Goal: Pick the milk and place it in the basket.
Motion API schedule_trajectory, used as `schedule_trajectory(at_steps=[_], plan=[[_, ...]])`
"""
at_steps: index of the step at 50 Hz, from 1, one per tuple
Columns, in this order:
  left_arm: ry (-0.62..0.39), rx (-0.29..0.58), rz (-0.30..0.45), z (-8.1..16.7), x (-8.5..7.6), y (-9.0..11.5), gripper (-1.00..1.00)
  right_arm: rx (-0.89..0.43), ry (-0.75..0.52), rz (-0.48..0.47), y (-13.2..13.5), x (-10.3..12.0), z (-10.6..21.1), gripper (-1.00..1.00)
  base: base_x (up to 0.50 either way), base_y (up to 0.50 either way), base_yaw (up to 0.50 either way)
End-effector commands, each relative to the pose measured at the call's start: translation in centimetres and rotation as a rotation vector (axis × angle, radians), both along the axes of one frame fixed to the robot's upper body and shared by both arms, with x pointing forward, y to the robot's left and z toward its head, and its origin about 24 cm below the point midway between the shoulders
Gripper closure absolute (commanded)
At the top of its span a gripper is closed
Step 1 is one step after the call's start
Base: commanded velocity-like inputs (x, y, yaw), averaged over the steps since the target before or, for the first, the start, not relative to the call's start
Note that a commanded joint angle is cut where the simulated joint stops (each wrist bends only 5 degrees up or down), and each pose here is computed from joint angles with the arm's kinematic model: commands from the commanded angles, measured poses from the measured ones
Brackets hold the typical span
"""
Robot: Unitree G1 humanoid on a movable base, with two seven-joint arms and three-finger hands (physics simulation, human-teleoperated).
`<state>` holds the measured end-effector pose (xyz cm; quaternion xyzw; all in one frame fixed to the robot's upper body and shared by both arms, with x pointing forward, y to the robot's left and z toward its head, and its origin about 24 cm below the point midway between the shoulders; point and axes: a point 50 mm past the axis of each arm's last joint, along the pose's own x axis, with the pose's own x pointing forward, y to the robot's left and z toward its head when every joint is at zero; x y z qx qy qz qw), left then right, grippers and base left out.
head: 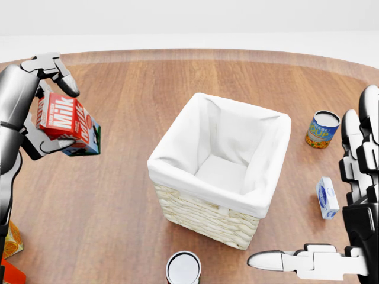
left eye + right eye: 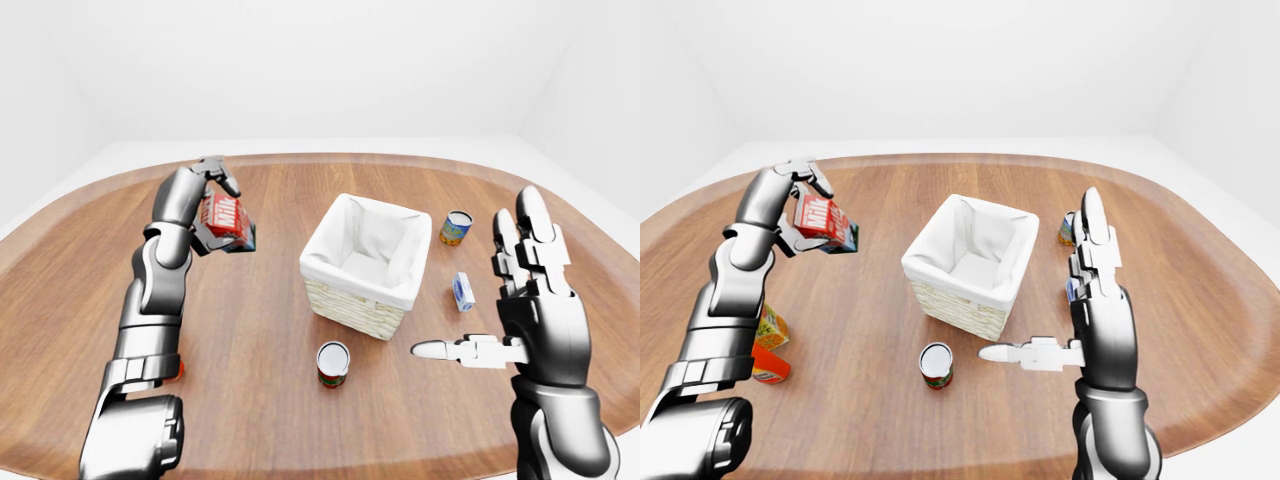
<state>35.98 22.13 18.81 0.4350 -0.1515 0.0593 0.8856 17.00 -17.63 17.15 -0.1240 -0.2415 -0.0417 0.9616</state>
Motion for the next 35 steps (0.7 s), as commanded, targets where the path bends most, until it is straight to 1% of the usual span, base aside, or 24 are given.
schedule_trajectory(at_steps=[1, 6, 12, 17, 20, 30, 35], plan=[[-0.133, -0.004, -0.052, 3.5, -0.9, -1.2, 1.00, 0.002, 0.009, 0.001, 0.0, 0.1, -0.2, -1.00, 0.00, 0.00, 0.00], [-0.137, 0.008, -0.061, 3.5, -0.9, -1.6, 1.00, 0.002, 0.007, 0.000, 0.0, 0.1, -0.2, -1.00, 0.00, 0.00, 0.00], [-0.141, 0.003, -0.077, 3.8, -0.9, -2.3, 1.00, 0.002, 0.011, 0.001, 0.1, 0.1, -0.2, -1.00, 0.00, 0.00, 0.00], [-0.155, -0.003, -0.109, 4.7, -1.3, -3.5, 1.00, 0.001, 0.013, 0.001, 0.1, 0.2, -0.3, -1.00, 0.00, 0.00, 0.00], [-0.157, 0.001, -0.124, 4.7, -1.3, -4.2, 1.00, 0.002, 0.014, 0.001, 0.1, 0.2, -0.3, -1.00, 0.00, 0.00, 0.00], [-0.161, -0.002, -0.158, 5.0, -1.3, -5.6, 1.00, 0.001, 0.015, 0.002, 0.1, 0.2, -0.4, -1.00, 0.00, 0.00, 0.00], [-0.169, -0.012, -0.175, 5.4, -1.6, -6.2, 1.00, 0.001, 0.016, 0.003, 0.1, 0.3, -0.4, -1.00, 0.00, 0.00, 0.00]])
